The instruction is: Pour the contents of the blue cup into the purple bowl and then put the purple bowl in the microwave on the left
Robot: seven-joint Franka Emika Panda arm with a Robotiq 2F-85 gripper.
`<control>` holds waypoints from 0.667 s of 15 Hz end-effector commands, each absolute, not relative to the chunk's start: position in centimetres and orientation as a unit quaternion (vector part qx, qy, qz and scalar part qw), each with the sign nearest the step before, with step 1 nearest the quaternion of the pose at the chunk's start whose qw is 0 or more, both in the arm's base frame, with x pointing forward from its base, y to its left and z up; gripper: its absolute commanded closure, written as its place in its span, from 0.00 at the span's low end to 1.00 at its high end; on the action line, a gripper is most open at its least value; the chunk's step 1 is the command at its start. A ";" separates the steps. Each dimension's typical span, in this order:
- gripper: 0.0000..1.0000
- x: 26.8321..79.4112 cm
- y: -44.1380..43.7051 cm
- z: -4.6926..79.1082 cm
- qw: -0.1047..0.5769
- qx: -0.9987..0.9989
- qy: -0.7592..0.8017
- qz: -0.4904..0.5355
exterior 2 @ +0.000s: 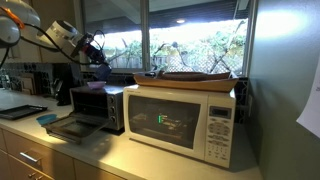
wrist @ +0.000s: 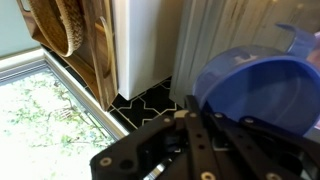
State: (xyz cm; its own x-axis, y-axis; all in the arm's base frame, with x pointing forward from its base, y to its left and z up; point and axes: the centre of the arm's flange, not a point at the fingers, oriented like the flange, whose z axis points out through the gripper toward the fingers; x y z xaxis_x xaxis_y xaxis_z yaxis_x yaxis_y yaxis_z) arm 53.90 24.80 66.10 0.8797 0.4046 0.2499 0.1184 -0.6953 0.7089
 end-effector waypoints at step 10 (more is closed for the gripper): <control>0.99 53.5 25.7 64.9 0.402 0.875 0.163 0.213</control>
State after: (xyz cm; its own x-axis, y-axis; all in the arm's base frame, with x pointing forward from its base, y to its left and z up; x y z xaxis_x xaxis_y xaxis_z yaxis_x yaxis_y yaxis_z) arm 54.05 25.60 65.42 0.8676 0.4370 0.2374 0.1193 -0.6463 0.7537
